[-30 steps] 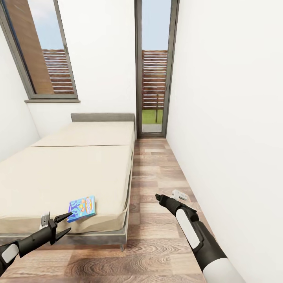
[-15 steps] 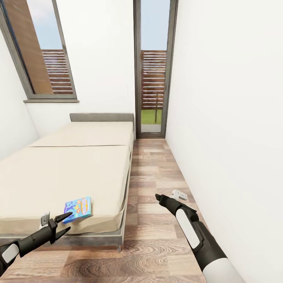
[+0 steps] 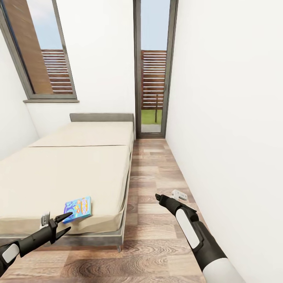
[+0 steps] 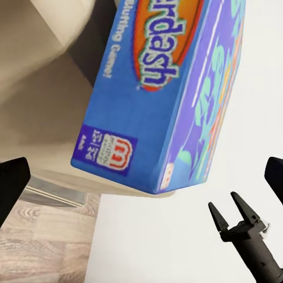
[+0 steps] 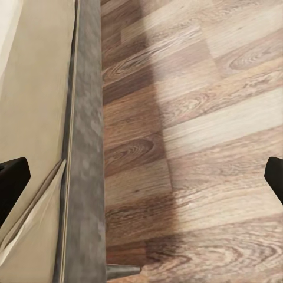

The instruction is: Put all the toys in the child's room - the three board games (two on the bed and one on the table), the two jigsaw puzzles on the table, and the tennis ball on the table - inside the toy box on the table in the child's room.

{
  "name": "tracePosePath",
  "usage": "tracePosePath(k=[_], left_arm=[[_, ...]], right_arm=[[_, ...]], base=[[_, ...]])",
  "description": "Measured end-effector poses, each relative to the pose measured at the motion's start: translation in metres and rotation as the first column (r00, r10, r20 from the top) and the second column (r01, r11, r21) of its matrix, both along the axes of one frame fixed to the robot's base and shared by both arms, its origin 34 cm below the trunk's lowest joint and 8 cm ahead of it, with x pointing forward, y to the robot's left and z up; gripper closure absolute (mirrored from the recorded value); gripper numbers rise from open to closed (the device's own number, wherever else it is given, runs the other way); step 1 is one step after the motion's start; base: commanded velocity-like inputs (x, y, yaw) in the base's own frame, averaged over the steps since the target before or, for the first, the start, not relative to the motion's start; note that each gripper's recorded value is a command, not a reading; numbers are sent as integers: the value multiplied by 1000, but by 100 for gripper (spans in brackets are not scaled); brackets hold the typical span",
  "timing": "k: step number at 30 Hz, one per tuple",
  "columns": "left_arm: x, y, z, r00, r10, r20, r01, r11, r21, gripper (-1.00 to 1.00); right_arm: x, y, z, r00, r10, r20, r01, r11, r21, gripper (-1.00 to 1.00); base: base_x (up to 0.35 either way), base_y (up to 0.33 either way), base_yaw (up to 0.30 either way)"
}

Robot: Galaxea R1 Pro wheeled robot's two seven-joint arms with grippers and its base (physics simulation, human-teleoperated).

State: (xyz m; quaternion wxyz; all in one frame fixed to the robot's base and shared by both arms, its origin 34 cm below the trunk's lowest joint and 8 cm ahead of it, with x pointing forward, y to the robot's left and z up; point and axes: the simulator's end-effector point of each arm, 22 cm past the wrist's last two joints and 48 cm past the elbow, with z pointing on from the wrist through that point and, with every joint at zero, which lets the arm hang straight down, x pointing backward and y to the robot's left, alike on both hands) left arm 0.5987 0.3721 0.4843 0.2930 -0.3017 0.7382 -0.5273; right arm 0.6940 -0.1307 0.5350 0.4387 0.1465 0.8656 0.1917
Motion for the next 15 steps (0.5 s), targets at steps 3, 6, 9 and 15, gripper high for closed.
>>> tracePosePath(k=[3, 6, 9, 15], left_arm=[[0, 0, 0, 1000, 0, 1, 0, 1000, -1, -100], [0, 0, 0, 1000, 0, 1, 0, 1000, -1, -100], [0, 0, 0, 1000, 1, 1, -1, 1000, 0, -100], [1, 1, 3, 1000, 2, 1, -2, 1000, 0, -100]], right_arm=[[0, 0, 0, 1000, 0, 0, 0, 1000, 0, -100], [0, 0, 0, 1000, 0, 0, 0, 1000, 0, -100], [0, 0, 0, 1000, 0, 0, 0, 1000, 0, -100], [1, 0, 2, 1000, 0, 0, 0, 1000, 0, -100]], base=[[0, 0, 0], [0, 0, 0], [0, 0, 0], [0, 0, 0]])
